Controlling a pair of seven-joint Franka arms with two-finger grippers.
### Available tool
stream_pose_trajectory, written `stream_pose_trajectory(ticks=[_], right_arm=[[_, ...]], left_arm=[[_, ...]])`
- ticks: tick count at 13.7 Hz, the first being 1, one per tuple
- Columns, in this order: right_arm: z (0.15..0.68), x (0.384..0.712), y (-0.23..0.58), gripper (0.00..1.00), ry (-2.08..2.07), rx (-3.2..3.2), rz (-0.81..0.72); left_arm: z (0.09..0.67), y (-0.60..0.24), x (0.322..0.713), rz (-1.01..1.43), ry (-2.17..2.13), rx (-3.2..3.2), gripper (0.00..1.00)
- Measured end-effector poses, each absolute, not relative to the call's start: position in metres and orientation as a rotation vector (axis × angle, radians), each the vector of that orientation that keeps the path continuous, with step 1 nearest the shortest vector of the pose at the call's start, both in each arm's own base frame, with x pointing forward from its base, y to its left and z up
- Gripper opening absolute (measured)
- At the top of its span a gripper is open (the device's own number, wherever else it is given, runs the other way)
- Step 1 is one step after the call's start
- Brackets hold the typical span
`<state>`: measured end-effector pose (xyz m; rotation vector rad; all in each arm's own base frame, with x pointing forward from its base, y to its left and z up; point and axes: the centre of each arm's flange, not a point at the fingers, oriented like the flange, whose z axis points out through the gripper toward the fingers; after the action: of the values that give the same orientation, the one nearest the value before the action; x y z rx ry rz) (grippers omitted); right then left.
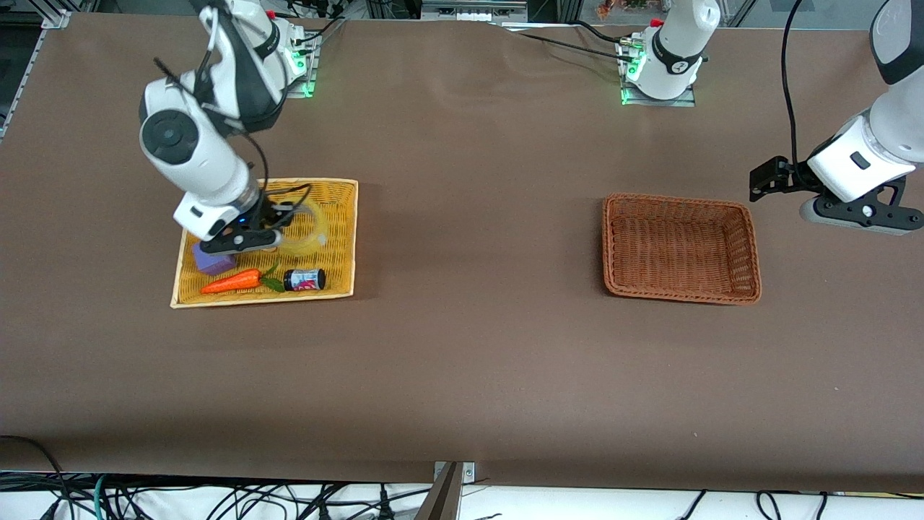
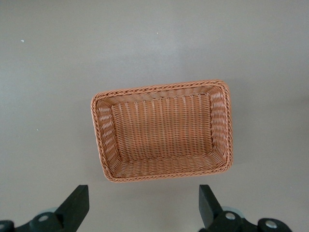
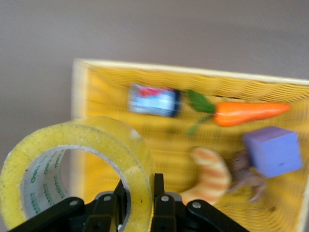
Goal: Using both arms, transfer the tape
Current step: 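Carry the tape with the right gripper while the left gripper approaches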
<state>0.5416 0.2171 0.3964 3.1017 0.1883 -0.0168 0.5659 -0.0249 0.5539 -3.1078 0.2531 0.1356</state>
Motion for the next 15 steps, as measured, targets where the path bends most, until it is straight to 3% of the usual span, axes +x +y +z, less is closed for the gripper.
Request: stream_pose_trajectory(ticks=[2,6,12,15], right_arm=[[0.417,0.529,0.296,0.23,0.099,3.136,0.017],[0.371,0.507,0.399,0.23,-0.06,3.122,-0.022],[0.287,0.47,0.498,0.23,-0.213,3.073,-0.002],[0.255,0.472,0.507,0.23,-0.235,3.066,-0.039]], left_arm=[[0.556,-0.025,0.566,0.124,0.254,-3.108,1.0],[0.56,-0.025,0.564,0.112,0.254,-3.108,1.0],[0.559,-0.025,0.564,0.114,0.253,-3.108,1.0],[0.557,-0.025,0.565,0.119,0.253,-3.108,1.0]])
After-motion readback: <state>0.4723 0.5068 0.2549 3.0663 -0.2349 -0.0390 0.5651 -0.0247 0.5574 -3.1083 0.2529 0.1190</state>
